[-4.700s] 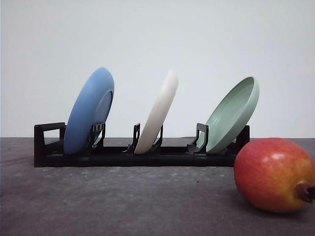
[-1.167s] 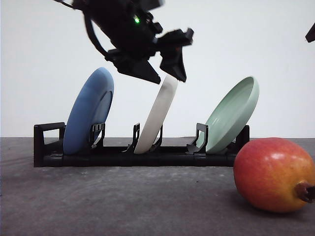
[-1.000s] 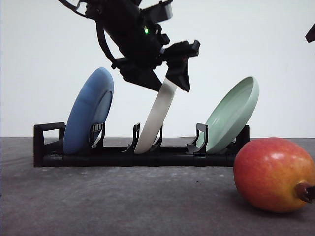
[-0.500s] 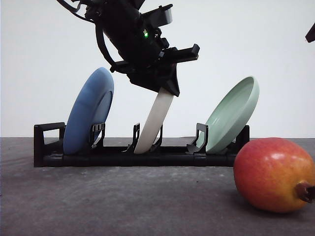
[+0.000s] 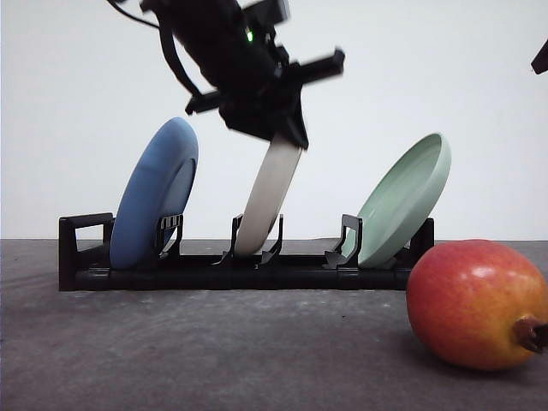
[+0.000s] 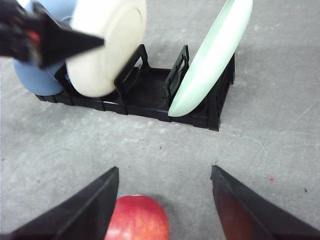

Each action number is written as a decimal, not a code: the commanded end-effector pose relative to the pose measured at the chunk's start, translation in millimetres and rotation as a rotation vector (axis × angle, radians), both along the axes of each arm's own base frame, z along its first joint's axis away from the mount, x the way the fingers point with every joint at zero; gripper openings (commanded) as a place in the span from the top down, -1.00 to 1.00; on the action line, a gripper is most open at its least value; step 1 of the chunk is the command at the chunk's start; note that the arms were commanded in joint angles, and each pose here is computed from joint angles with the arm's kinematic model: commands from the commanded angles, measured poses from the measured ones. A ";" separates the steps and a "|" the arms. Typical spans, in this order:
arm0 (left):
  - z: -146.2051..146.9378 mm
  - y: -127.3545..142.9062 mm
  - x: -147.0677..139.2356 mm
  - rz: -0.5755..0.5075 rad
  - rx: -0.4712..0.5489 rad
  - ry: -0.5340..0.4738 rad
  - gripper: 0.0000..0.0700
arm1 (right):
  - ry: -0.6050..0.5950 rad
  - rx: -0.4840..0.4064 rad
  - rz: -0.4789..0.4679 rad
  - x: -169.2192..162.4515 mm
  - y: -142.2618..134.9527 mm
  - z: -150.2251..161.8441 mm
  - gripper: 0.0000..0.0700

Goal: Place pomegranate in white plate

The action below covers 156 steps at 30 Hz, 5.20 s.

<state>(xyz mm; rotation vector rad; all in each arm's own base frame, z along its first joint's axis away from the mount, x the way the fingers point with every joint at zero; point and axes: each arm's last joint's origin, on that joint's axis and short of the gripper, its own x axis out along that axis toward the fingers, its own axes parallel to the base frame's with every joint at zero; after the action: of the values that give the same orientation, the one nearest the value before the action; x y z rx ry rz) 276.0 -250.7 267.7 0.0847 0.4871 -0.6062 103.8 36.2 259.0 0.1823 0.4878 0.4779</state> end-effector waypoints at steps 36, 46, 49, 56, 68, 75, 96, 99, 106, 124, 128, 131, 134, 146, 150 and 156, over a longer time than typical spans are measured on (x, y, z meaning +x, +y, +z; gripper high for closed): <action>40.9 68.0 -149.4 -0.244 -0.150 -0.147 0.97 | -0.017 0.014 0.000 0.1 0.5 5.6 -0.06; 10.1 66.8 -180.6 -0.344 0.195 -0.164 0.97 | -0.016 0.014 0.000 0.1 0.5 5.6 -0.06; 2.1 61.2 -185.8 -0.407 0.281 -0.167 0.97 | -0.017 0.013 0.000 0.1 0.5 5.6 -0.06; -25.9 41.2 -186.2 -0.453 0.509 -0.174 0.97 | -0.020 0.008 0.002 0.2 0.5 5.6 -0.06; -79.2 13.8 -183.6 -0.539 0.799 -0.126 0.95 | -0.020 0.006 -0.001 0.2 0.4 5.5 -0.06; -93.5 10.9 -188.9 -0.597 0.880 -0.089 0.90 | -0.022 0.002 -0.003 0.3 0.3 5.5 -0.06; -42.0 59.7 -171.1 -0.481 0.519 0.243 -0.14 | -0.022 0.002 -0.002 0.3 0.3 5.5 -0.06; -23.7 80.6 -161.4 -0.386 0.380 0.254 -0.13 | -0.022 0.002 -0.003 0.3 0.3 5.5 -0.06; 9.2 131.0 -143.9 -0.136 0.184 0.161 -0.13 | -0.021 0.006 0.005 0.1 0.5 5.5 -0.06; 10.7 214.2 -118.7 0.263 -0.018 0.140 -0.12 | 0.160 0.129 0.014 -5.6 1.6 0.8 -0.07; 16.5 221.0 -125.1 0.317 -0.036 0.101 -0.13 | 0.264 0.109 0.018 -9.0 3.0 5.3 -0.12; 20.0 222.9 -129.7 0.335 -0.038 0.073 -0.13 | 0.342 0.082 0.027 -8.4 5.6 11.9 -0.12; 22.1 223.4 -132.7 0.336 -0.043 0.057 -0.13 | 0.433 0.034 0.019 -3.8 10.0 16.9 -0.12; 22.4 223.4 -133.1 0.336 -0.043 0.055 -0.13 | 0.632 -0.209 0.003 30.0 54.5 -4.0 -0.39; 22.4 223.4 -133.1 0.336 -0.043 0.055 -0.12 | 0.640 -0.236 0.014 37.9 74.0 -13.4 -0.46; 22.4 223.4 -133.1 0.337 -0.043 0.054 -0.12 | 0.657 -0.247 0.012 48.0 93.3 -26.4 -0.72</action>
<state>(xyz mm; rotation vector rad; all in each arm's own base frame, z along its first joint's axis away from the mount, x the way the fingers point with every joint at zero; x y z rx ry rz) 141.8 -27.0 286.9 -0.0473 0.5389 -0.2923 149.1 125.8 230.4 0.0798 1.1873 0.3759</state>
